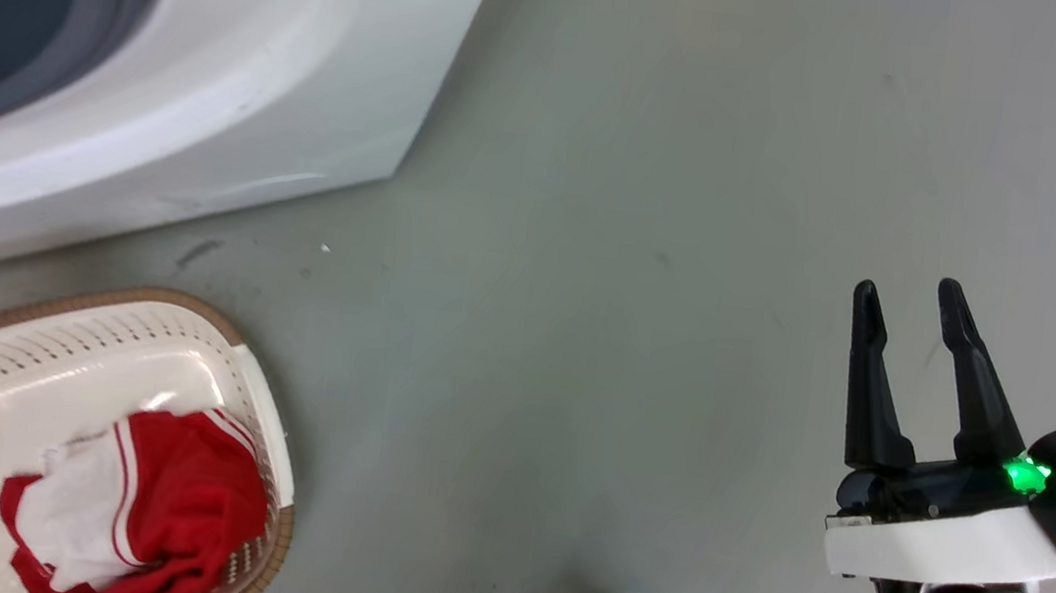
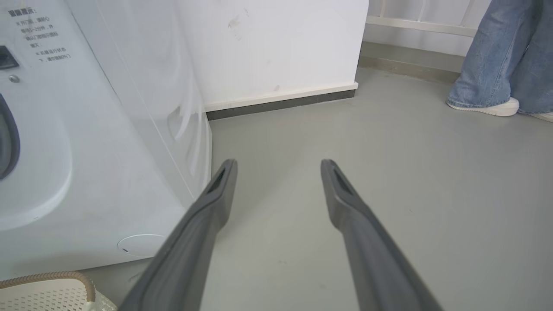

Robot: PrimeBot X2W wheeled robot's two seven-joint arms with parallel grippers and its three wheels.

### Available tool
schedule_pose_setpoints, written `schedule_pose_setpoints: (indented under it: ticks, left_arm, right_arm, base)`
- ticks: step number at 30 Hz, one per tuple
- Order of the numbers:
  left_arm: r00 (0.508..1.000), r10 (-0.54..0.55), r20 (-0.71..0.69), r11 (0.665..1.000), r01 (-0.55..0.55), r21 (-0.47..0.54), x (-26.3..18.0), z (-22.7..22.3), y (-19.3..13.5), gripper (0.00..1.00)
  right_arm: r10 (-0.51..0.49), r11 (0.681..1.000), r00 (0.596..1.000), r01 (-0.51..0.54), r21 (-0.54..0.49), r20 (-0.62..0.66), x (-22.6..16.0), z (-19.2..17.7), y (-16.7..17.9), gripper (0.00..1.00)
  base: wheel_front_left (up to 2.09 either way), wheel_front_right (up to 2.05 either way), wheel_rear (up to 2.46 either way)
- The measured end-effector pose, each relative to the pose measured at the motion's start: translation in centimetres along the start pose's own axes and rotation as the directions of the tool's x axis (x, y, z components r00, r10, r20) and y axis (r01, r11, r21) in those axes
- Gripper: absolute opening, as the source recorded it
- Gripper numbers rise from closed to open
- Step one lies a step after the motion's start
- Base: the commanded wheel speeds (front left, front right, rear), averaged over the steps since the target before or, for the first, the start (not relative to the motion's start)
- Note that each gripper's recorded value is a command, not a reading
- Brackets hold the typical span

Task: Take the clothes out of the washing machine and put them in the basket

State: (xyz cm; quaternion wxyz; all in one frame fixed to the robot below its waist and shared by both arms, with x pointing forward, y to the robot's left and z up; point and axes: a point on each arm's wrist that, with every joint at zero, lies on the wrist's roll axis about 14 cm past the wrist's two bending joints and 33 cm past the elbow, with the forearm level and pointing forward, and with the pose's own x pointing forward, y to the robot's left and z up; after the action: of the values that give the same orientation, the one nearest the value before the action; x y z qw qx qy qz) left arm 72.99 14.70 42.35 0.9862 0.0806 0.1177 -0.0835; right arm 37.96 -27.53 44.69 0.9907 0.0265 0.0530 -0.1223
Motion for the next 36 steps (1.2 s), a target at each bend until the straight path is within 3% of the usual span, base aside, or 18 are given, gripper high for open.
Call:
schedule_pose_setpoints:
  ticks: [20,28,36]
  left_arm:
    - [0.970,0.033,0.239,0.990,0.001,-0.141,-12.8,4.1,0.3,0.00]
    - [0.937,0.053,0.346,0.986,0.007,-0.168,-19.8,6.9,-0.1,0.00]
    - [0.927,0.051,0.371,0.984,0.017,-0.176,-27.3,6.0,-1.6,0.00]
  right_arm:
    - [0.041,0.999,0.989,-0.042,0.006,0.141,-3.5,4.6,0.7,1.00]
    - [0.079,0.997,0.979,-0.080,-0.001,0.186,-5.1,6.8,1.6,1.00]
    - [0.118,0.993,0.971,-0.119,-0.008,0.207,-6.9,8.1,2.5,1.00]
  base:
    - [0.00,0.00,0.00]
    - [0.00,0.00,0.00]
    - [0.00,0.00,0.00]
